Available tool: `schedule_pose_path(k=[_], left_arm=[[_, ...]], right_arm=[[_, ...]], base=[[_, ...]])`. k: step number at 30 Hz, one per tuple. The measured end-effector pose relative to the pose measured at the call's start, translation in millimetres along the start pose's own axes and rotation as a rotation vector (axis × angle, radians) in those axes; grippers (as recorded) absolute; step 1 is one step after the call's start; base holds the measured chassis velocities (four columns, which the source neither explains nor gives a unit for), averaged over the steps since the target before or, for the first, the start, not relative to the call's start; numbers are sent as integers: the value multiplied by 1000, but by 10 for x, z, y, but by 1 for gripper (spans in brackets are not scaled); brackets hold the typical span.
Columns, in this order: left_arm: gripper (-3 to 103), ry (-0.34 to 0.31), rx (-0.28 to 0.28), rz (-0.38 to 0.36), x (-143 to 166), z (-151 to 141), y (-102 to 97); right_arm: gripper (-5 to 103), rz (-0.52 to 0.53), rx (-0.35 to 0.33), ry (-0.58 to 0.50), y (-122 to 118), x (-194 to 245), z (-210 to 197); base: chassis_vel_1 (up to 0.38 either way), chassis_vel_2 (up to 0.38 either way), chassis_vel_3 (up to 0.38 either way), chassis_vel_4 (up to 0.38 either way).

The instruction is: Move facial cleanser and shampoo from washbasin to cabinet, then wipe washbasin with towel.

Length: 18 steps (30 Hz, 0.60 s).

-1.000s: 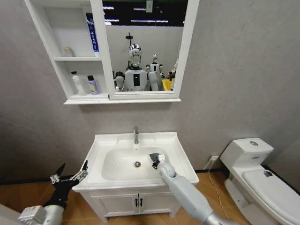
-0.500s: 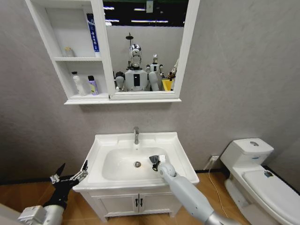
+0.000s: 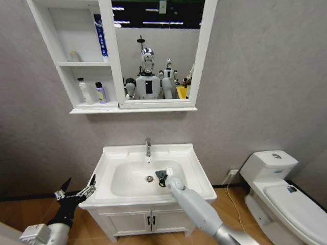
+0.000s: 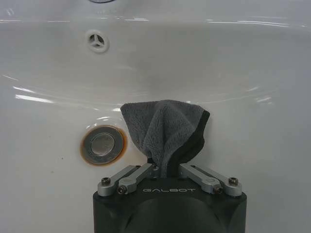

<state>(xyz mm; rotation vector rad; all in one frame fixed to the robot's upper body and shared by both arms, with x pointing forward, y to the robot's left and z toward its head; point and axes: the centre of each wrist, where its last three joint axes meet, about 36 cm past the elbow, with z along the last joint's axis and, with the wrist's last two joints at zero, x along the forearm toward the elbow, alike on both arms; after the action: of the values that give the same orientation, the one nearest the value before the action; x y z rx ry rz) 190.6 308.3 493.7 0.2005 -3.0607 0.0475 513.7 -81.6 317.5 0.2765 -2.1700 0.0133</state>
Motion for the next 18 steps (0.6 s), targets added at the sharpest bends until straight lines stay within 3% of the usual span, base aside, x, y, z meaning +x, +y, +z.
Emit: schedule_pose_path(k=[18], left_arm=[[100, 0, 0, 0, 0, 0, 0]], right_arm=[[5, -105, -8, 4, 587, -230, -90]], base=[[0, 0, 0, 0]])
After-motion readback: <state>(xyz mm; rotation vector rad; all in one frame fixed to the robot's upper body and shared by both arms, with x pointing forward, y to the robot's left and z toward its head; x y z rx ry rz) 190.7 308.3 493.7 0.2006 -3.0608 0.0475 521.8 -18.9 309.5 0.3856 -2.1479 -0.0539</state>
